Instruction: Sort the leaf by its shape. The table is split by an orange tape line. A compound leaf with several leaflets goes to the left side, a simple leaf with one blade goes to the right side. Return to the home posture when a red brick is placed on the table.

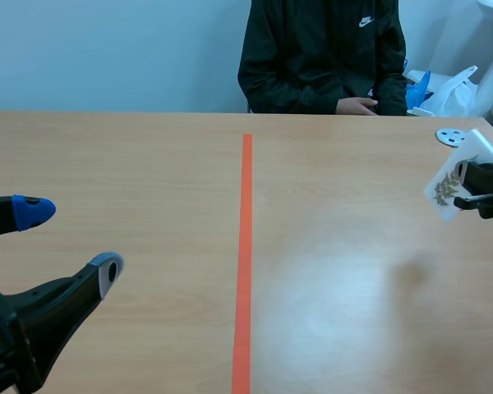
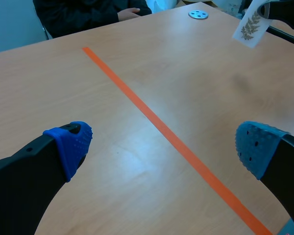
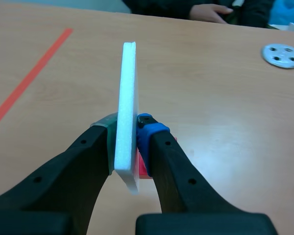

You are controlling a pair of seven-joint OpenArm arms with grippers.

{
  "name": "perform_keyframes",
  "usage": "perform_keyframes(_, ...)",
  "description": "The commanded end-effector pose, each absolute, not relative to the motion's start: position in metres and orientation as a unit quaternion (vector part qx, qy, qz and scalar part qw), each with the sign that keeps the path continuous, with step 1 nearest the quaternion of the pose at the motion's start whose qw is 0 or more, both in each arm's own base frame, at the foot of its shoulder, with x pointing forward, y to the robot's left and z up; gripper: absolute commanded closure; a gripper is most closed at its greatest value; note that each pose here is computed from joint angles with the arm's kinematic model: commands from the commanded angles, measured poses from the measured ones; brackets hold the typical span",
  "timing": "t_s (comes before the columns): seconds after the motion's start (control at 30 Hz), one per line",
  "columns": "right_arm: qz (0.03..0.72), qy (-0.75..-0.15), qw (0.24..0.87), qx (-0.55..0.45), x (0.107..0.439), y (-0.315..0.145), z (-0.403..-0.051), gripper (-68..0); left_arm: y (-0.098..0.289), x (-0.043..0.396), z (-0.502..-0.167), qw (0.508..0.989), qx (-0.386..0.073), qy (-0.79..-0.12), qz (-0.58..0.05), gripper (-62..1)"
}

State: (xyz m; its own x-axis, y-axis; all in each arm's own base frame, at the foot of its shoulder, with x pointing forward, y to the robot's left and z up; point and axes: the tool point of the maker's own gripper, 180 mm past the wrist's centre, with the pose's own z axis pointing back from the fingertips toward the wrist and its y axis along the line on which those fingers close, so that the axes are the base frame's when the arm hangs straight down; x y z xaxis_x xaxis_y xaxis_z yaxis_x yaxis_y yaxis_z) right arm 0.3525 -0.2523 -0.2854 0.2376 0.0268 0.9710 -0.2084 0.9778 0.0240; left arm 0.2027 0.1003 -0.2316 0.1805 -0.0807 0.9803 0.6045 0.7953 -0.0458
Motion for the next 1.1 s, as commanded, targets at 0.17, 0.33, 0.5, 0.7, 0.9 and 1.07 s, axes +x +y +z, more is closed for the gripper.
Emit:
perform_keyframes(0.17, 0.066, -0.636, 0.767, 0.053, 0.371, -0.261, -0.262, -1.5, 0.097, 0.205, -0.223, 0.725, -0.225, -0.609, -0.228, -62.3)
perform_keyframes(0.33, 0.024, -0.638, 0.769, 0.031, 0.385, -0.282, -0.264, -1.5, 0.097, 0.205, -0.223, 0.725, -0.225, -0.609, -0.228, -62.3)
perform_keyframes(0.5, 0.002, -0.634, 0.773, 0.031, 0.403, -0.29, -0.273, -1.5, 0.097, 0.205, -0.223, 0.725, -0.225, -0.609, -0.228, -62.3)
perform_keyframes(0.7, 0.003, -0.622, 0.783, 0.011, 0.42, -0.29, -0.287, -1.5, 0.097, 0.205, -0.223, 0.725, -0.225, -0.609, -0.228, -62.3)
perform_keyframes(0.9, 0.036, -0.608, 0.792, -0.027, 0.424, -0.284, -0.305, -1.5, 0.097, 0.205, -0.223, 0.725, -0.225, -0.609, -0.228, -62.3)
perform_keyframes(1.07, 0.035, -0.59, 0.807, -0.022, 0.418, -0.275, -0.328, -1.5, 0.097, 0.205, -0.223, 0.725, -0.225, -0.61, -0.228, -62.3)
